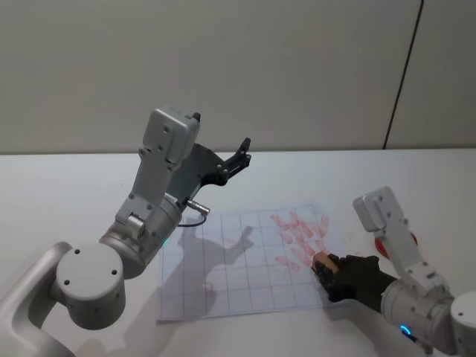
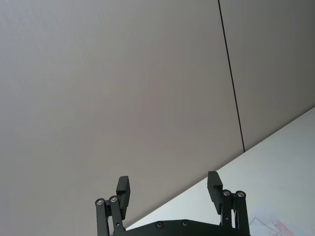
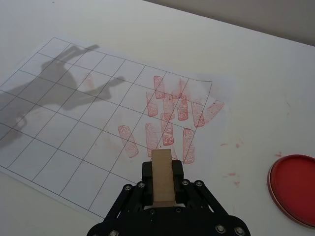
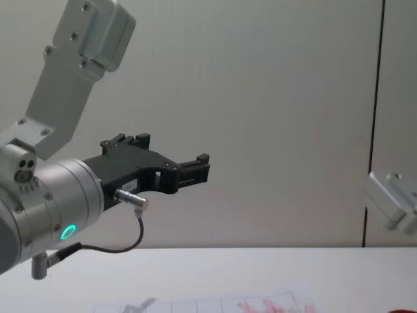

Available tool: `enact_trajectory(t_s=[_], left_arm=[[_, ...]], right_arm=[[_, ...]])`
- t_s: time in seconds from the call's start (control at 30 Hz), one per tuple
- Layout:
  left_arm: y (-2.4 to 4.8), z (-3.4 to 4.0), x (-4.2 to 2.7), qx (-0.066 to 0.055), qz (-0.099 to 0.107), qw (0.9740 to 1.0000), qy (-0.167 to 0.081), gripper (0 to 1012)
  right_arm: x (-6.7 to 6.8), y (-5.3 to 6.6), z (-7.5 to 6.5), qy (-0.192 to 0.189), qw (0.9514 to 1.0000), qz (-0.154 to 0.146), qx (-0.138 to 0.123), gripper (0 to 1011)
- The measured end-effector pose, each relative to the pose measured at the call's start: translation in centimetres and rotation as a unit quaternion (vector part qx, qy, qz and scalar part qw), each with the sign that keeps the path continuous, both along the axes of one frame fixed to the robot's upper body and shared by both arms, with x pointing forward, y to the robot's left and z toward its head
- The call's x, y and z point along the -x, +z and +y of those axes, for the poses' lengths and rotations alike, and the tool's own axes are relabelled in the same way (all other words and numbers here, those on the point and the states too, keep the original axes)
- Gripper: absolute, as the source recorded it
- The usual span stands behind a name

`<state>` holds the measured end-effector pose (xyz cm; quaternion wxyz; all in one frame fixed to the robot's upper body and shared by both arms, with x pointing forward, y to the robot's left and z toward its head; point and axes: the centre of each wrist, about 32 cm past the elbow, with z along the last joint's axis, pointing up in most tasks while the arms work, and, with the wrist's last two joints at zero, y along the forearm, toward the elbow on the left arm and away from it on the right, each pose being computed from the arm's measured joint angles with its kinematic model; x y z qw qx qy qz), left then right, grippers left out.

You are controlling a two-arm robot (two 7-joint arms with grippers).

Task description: Use the one hand to pick up the stamp and affix it onto the A4 paper.

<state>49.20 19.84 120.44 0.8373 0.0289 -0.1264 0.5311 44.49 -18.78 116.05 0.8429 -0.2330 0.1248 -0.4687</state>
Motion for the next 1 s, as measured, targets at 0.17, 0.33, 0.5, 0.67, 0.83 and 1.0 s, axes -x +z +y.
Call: enact_trajectory(t_s=[0.17, 0.33, 0.5, 0.67, 0.83, 1.0], left_arm=[[0.00, 0.00, 0.00, 0.000, 0.000, 1.0000, 0.000, 1001], [0.00, 0.00, 0.00, 0.000, 0.000, 1.0000, 0.000, 1001], [0.00, 0.00, 0.00, 0.000, 0.000, 1.0000, 0.000, 1001], [0.00, 0.00, 0.00, 0.000, 0.000, 1.0000, 0.000, 1002], [0.00, 0.00, 0.00, 0.000, 0.000, 1.0000, 0.000, 1001], [0.00, 0.00, 0.00, 0.000, 0.000, 1.0000, 0.000, 1001]], right_arm=[[-0.3, 1.3, 0.1, -0.003, 0.9998, -0.015, -0.012, 216], [-0.6, 3.3, 0.3, -0.006, 0.9985, -0.044, -0.033, 214], [-0.6, 4.9, 0.3, -0.013, 0.9964, -0.067, -0.050, 213], [-0.5, 6.5, 0.0, -0.029, 0.9937, -0.090, -0.061, 214], [-0.3, 7.3, -0.8, -0.053, 0.9920, -0.100, -0.055, 214], [0.0, 7.5, -1.6, -0.078, 0.9909, -0.103, -0.041, 216]])
